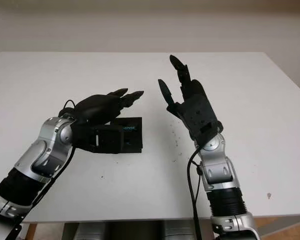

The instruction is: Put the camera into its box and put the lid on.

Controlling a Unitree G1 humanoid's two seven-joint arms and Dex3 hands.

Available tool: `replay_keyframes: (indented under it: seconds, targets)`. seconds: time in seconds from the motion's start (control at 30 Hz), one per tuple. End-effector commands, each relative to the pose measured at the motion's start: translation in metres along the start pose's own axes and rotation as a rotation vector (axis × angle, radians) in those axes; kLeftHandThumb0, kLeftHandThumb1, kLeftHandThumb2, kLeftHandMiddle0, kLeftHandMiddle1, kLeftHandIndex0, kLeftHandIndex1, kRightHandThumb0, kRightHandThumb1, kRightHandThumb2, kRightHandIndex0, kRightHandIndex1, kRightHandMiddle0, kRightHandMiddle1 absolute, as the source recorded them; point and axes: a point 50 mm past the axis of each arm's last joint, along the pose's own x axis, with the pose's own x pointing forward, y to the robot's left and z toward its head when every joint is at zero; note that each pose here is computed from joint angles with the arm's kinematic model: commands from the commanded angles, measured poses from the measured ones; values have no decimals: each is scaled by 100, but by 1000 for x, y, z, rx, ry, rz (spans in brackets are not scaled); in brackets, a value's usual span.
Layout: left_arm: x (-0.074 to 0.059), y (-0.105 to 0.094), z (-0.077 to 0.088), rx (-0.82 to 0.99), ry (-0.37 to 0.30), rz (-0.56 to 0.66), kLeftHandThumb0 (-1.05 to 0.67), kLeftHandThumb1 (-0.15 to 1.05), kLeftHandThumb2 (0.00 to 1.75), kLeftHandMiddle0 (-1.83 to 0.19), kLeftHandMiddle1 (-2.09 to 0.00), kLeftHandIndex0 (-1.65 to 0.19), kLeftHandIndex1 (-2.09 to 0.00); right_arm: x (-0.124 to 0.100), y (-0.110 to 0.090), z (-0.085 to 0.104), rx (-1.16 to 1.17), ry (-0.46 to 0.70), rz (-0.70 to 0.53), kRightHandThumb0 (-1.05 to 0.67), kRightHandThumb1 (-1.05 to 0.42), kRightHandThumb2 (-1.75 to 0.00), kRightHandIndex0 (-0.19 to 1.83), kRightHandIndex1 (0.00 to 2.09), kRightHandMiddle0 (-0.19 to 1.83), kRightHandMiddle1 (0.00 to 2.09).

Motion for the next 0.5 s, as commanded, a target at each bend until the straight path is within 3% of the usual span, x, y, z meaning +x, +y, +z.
replay_keyframes:
  seconds: [0.0, 0.23, 0.47]
  targets:
    - [-6, 7, 5, -25, -32, 32, -58, 105, 40, 17, -3, 12, -2, 0, -1, 6, 11, -26, -11, -74, -105, -58, -1, 5, -15, 41]
    - [-28, 12, 10, -235, -108, 51, -59, 105, 46, 19, 0, 19, 0, 0, -2, 5, 12, -24, -12, -75, -105, -58, 0, 5, -15, 41]
    - [-48, 20, 0, -529, -141, 27, -56, 105, 41, 19, 0, 19, 0, 0, -4, 7, 8, -30, -5, -75, -105, -58, -1, 5, -15, 39]
